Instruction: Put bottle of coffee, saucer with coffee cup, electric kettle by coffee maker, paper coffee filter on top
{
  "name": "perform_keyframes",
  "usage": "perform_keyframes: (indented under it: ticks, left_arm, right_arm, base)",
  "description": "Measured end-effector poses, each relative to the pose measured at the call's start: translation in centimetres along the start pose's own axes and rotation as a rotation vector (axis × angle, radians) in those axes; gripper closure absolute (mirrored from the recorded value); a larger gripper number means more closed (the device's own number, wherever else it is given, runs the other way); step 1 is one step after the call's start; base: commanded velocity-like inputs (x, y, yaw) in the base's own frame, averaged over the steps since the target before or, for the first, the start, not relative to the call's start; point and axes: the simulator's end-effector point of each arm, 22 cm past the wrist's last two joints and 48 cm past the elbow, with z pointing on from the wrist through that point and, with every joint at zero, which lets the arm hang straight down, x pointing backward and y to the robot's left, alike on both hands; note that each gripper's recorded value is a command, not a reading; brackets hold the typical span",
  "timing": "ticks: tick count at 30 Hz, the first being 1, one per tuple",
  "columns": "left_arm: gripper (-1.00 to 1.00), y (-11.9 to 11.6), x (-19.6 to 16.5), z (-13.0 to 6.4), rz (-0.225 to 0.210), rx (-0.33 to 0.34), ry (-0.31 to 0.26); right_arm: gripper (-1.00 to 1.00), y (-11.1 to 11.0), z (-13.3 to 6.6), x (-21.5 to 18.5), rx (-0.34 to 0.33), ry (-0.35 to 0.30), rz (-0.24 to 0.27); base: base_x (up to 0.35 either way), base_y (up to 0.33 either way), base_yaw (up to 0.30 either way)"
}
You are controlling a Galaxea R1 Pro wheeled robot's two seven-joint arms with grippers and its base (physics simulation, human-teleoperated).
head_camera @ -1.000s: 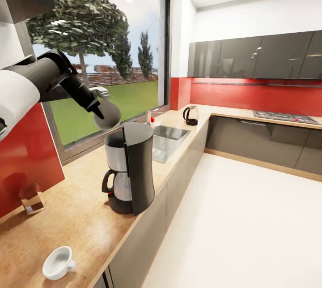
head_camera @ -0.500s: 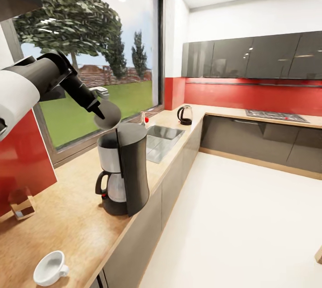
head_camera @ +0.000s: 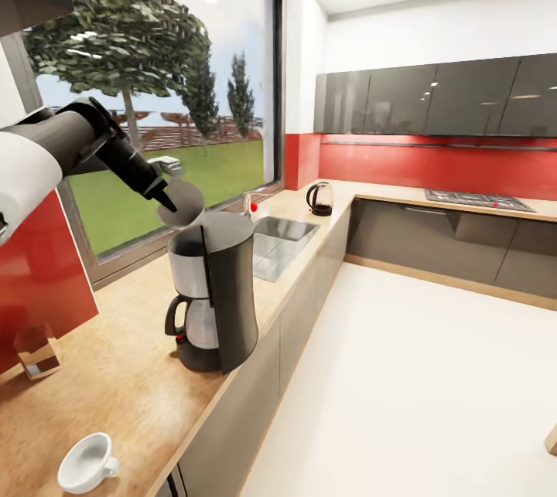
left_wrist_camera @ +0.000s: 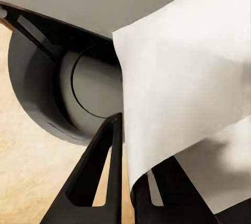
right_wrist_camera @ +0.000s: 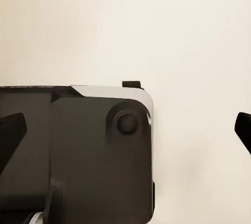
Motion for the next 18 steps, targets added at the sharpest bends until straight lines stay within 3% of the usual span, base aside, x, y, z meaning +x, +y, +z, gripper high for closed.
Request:
perform_keyframes:
  ticks: [18]
  left_arm:
    - [1.00,0.05,0.14,-0.06,-0.014,0.016,-0.018]
  right_arm:
    - [-1.00,0.00,0.00,0.04,0.000,0.001,0.000]
  base:
    - [0.000,0.000,0.000]
